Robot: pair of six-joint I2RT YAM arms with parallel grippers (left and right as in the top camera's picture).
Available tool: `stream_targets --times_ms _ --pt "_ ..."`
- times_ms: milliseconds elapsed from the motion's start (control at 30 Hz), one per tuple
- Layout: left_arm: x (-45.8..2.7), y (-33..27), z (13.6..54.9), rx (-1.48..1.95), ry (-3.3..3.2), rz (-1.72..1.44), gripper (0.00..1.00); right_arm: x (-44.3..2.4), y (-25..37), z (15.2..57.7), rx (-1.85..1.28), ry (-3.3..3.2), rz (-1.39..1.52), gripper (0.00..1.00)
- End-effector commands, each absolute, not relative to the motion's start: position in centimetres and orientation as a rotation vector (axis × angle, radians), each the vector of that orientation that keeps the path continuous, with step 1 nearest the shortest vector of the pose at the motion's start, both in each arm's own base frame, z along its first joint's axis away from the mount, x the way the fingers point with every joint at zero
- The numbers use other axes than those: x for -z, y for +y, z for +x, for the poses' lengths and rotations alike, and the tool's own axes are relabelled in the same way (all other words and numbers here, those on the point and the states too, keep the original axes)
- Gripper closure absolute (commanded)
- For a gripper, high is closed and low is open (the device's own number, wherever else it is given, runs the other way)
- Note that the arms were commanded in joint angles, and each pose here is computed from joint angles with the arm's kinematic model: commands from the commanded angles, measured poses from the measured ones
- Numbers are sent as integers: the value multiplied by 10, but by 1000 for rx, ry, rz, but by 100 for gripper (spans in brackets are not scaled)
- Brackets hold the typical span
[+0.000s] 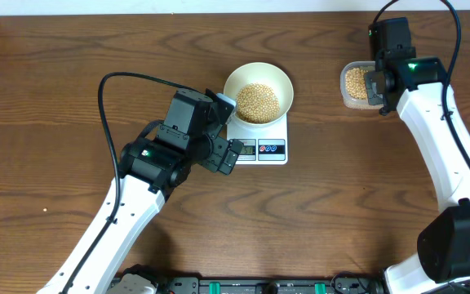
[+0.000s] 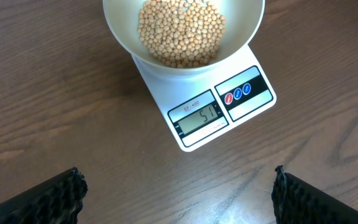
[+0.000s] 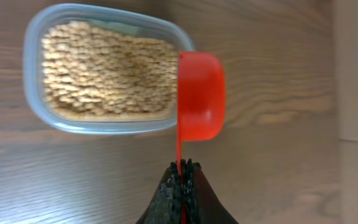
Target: Scoop item into bowl and weigh 50g on scale
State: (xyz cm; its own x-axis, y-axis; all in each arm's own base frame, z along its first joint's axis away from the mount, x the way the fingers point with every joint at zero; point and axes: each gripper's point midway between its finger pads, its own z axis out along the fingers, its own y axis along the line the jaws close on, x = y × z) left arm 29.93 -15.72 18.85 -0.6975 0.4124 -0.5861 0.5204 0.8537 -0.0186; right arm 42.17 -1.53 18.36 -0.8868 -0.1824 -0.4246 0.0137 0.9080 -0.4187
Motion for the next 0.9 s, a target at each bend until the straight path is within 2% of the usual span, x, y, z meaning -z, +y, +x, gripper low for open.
stream_targets --times_ms 0,100,233,500,867 --pt "-188 -156 298 245 2440 688 3 -219 51 432 128 2509 -343 99" --pt "-188 -156 298 245 2440 688 3 -257 113 439 -301 2326 -492 99" --pt "-188 -156 298 245 2440 688 3 -272 160 441 -557 2190 -619 99" --pt "-188 -156 298 245 2440 688 3 -202 215 435 -649 2326 -748 99" --pt "-188 -156 298 245 2440 688 3 -151 228 435 -578 2440 -786 99"
